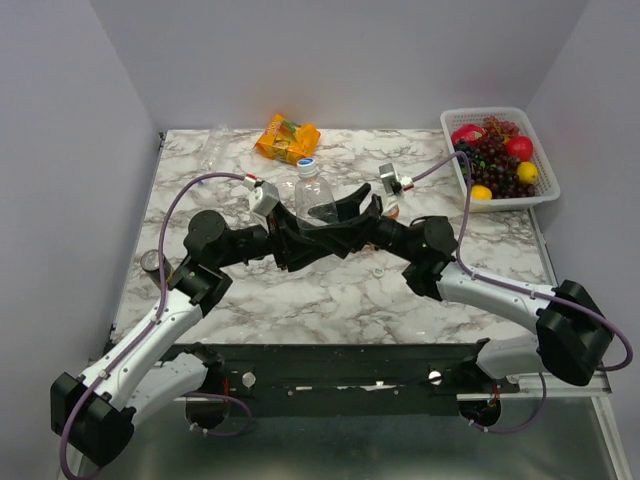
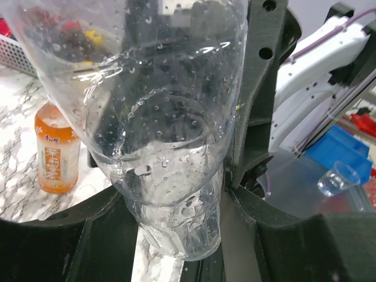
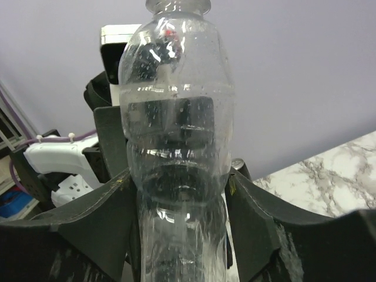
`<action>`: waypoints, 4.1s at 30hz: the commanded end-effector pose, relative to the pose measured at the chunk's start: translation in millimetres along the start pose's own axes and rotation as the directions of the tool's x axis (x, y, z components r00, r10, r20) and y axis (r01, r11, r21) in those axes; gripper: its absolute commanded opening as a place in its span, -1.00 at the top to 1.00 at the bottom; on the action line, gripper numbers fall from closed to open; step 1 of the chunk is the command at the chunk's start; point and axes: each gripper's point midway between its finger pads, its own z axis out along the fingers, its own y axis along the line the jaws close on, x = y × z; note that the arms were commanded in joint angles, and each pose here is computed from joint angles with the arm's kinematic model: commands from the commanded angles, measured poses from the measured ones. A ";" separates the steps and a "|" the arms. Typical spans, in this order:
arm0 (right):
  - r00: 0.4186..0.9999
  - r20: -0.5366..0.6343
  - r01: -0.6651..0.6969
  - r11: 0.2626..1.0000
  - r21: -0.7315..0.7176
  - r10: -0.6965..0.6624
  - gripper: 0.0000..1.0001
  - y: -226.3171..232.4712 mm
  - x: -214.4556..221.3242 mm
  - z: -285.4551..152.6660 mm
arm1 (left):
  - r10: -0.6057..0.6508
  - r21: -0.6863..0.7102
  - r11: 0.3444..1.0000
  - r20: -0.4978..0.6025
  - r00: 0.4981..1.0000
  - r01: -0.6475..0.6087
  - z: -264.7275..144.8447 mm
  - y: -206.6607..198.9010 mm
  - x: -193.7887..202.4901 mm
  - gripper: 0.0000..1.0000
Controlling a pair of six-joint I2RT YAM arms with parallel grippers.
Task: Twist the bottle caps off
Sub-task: Pass from the right arm to the left, then pass from the left arm to the right, then pass from the right arm to the left, then unscrew the bottle cap from the plastic bottle.
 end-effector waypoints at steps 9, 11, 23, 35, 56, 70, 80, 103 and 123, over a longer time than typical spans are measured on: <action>0.979 -0.180 0.127 0.981 0.147 -0.099 -0.54 -6.5 -15.1 7.7 | 0.048 -0.057 0.997 -0.072 0.996 -0.053 -1.9 12.5 12.7 0.35; 0.973 -0.213 0.143 0.962 0.233 -0.093 -0.54 -18.6 -15.2 1.4 | 0.046 -0.089 0.995 -0.093 0.995 -0.054 -2.4 17.6 16.8 0.38; 0.949 -0.263 0.268 0.880 0.393 -0.171 -0.54 -26.7 -47.2 -20.8 | 0.114 -0.201 0.965 -0.258 0.959 -0.169 4.2 32.4 51.0 0.38; 0.948 -0.271 0.276 0.856 0.438 -0.167 -0.01 -37.7 -45.5 -24.6 | 0.146 -0.216 0.949 -0.343 0.928 -0.229 7.2 32.9 67.4 0.39; 0.982 -0.181 0.117 0.911 0.395 -0.048 0.99 -22.9 -36.5 -19.1 | 0.198 -0.262 0.925 -0.281 0.939 -0.274 0.6 31.8 50.5 -0.98; 0.993 -0.095 -0.040 0.961 0.275 0.068 0.99 -4.7 -26.9 -8.0 | 0.214 -0.178 0.948 -0.253 0.943 -0.263 4.4 18.4 50.9 -0.27; 0.987 -0.161 0.080 0.857 0.508 0.003 -0.32 -39.0 -43.0 -21.3 | 0.182 -0.380 0.875 -0.317 0.931 -0.301 -9.6 60.2 54.4 0.15; 0.963 -0.268 0.140 0.825 0.548 0.014 -0.16 -67.2 -21.2 -11.4 | 0.156 -0.452 0.830 -0.374 0.914 -0.327 -16.4 77.9 59.0 0.17; 0.940 -0.337 0.159 0.943 0.293 -0.054 0.99 -44.5 -16.1 -6.9 | 0.224 -0.234 0.921 -0.332 0.916 -0.310 -3.5 34.9 53.2 0.10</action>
